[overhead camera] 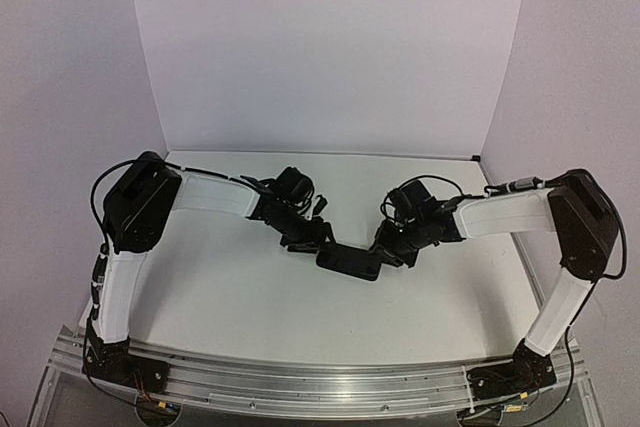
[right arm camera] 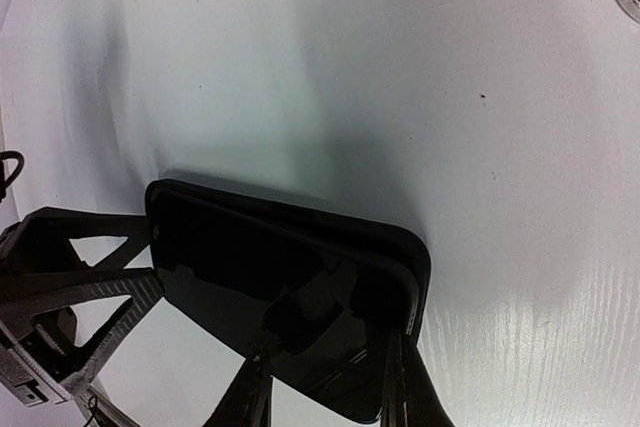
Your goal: Put the phone into the phone case
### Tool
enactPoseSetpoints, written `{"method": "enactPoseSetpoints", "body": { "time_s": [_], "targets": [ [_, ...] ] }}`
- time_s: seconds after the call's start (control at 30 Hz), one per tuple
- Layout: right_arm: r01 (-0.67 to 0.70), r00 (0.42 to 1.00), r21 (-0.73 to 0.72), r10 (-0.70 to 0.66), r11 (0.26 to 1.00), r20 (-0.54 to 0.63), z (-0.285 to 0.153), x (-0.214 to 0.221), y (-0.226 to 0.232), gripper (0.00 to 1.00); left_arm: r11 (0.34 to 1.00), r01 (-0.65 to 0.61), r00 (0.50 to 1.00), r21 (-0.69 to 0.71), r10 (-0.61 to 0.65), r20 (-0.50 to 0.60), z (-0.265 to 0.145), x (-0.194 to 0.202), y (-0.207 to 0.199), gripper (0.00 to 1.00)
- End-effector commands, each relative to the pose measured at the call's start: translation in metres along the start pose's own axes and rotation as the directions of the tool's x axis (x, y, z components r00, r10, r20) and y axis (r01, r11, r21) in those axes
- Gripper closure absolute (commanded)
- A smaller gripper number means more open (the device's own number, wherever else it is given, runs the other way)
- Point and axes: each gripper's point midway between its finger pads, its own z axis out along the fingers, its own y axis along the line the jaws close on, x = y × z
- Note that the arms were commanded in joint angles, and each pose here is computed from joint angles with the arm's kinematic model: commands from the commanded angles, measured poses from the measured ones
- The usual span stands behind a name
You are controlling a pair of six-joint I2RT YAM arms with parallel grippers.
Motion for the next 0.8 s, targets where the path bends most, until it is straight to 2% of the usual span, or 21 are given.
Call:
{"method": "enactPoseSetpoints", "body": {
  "time_s": [0.0, 0.27, 0.77],
  "targets": [
    [0.013, 1.000, 0.017, -0.012, 1.000, -0.017, 0.001, 0.000, 0.001, 0.76, 0.994, 0.023, 0.995, -0.110, -0.033, -0.092, 0.013, 0.026, 0.028, 0.38],
    [0.022, 1.000, 0.032, -0.022, 0.999, -0.008, -0.005, -0.001, -0.002, 0.76, 0.992, 0.018, 0.995, -0.122, -0.030, -0.100, 0.016, 0.026, 0.029, 0.42],
    [0.025, 0.998, 0.037, -0.024, 0.999, -0.053, 0.011, 0.003, 0.001, 0.79, 0.992, 0.015, 0.993, -0.126, -0.029, -0.111, 0.020, 0.028, 0.027, 0.46]
  ]
}}
